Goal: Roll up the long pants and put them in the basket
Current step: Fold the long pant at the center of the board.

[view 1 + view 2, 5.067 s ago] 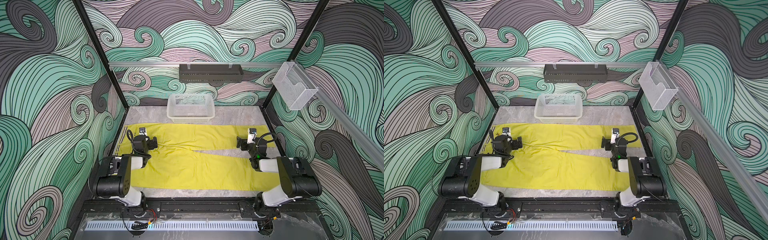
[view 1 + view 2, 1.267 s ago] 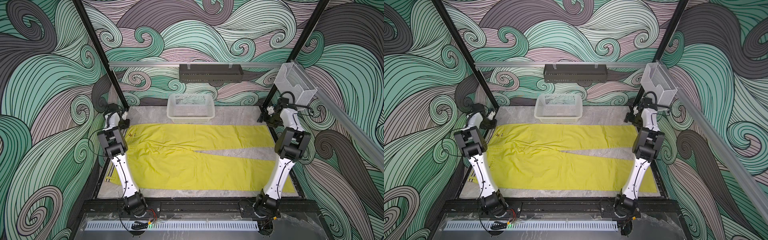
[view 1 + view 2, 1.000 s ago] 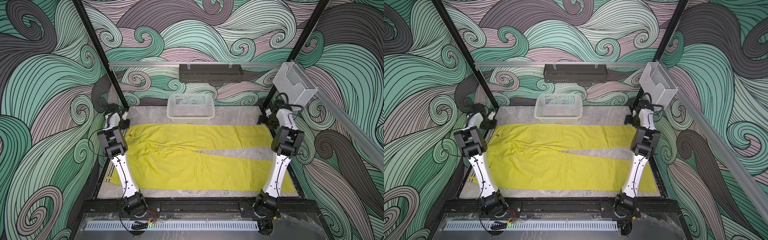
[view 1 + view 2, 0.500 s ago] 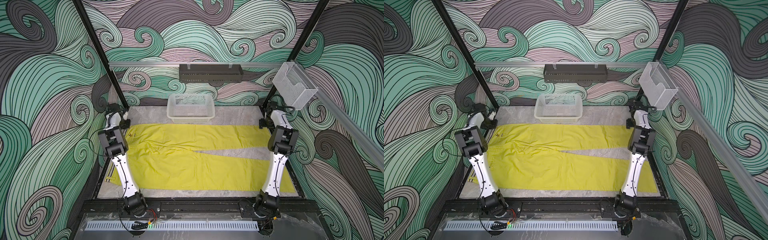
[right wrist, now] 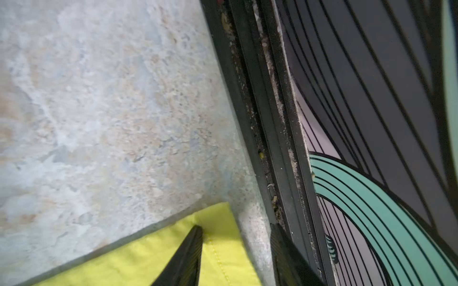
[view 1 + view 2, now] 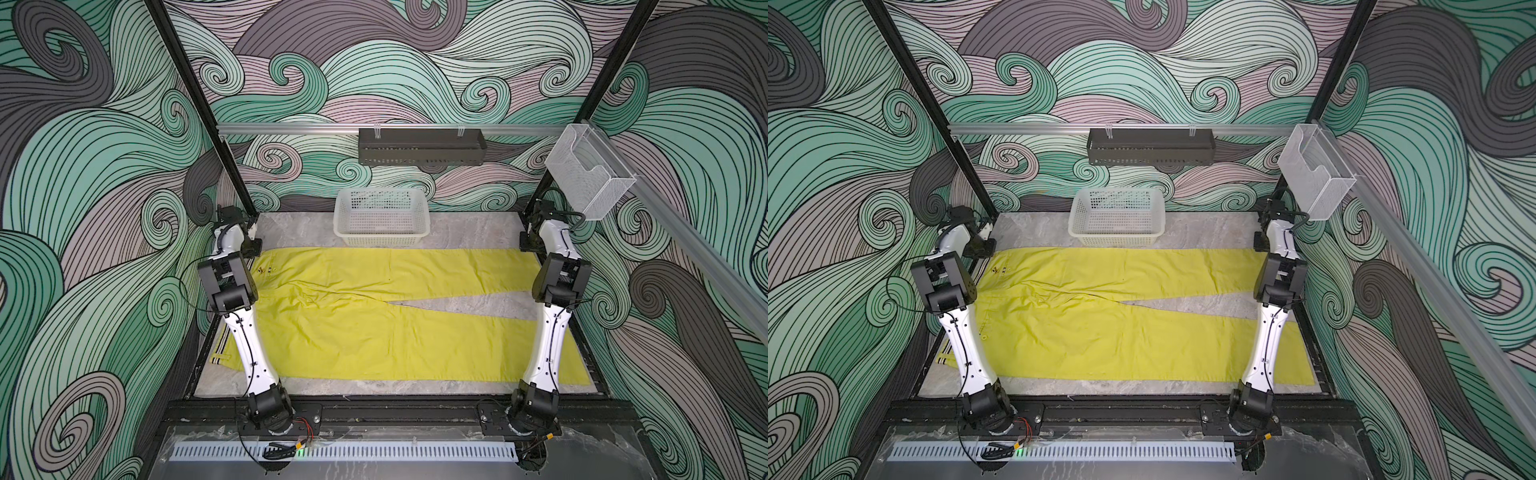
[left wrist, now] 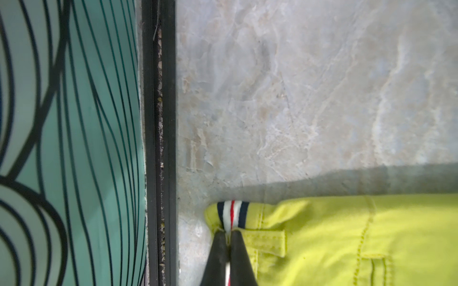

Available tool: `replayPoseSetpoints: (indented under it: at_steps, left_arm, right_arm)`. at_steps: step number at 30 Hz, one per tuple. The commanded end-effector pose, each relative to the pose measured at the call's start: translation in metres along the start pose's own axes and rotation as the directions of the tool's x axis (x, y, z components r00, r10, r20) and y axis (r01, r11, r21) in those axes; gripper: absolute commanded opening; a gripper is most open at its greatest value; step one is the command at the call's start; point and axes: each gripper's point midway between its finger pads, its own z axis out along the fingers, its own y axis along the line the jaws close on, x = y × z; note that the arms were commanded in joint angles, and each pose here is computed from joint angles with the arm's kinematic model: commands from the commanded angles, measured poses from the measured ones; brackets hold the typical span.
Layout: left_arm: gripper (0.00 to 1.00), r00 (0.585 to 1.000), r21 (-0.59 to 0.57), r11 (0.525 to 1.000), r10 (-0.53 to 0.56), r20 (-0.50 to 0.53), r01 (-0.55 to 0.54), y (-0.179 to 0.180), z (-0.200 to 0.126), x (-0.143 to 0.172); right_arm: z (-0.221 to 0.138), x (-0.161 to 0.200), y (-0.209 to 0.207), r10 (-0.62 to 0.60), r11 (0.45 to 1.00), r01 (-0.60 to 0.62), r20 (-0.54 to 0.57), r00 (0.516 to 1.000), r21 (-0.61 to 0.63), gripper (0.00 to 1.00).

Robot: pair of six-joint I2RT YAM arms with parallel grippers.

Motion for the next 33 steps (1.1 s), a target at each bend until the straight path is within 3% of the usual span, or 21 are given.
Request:
replayPoseSetpoints:
  at_steps: [1, 8, 17, 25, 33]
  left_arm:
    - [0.00, 0.999, 0.002, 1.000, 0.021, -0.034, -0.021, -0.006, -0.007, 0.007]
    - [0.00, 0.999, 0.002, 1.000, 0.017, -0.032, -0.017, -0.008, -0.011, 0.006]
    - [0.00, 1.000, -0.033, 0.999, -0.017, 0.022, 0.017, -0.002, -0.039, -0.004]
    - [0.00, 0.983, -0.073, 0.996, -0.041, 0.179, 0.055, 0.004, -0.101, -0.016]
    - [0.00, 0.951, -0.145, 0.987, -0.021, 0.308, 0.069, 0.011, -0.151, -0.008]
  right_arm:
    - [0.019, 0.014, 0.005, 0.017, 0.999, -0.018, -0.047, 0.999, -0.028, 0.35]
    - [0.019, 0.017, 0.008, 0.014, 0.999, -0.016, -0.061, 0.998, -0.043, 0.00]
    - [-0.013, 0.009, 0.028, 0.047, 0.988, -0.051, -0.035, 0.998, -0.147, 0.00]
    - [-0.094, -0.013, 0.053, -0.042, 0.990, 0.058, 0.131, 0.990, -0.125, 0.00]
    - [-0.174, -0.015, 0.024, -0.024, 0.999, 0.037, 0.311, 0.950, -0.037, 0.00]
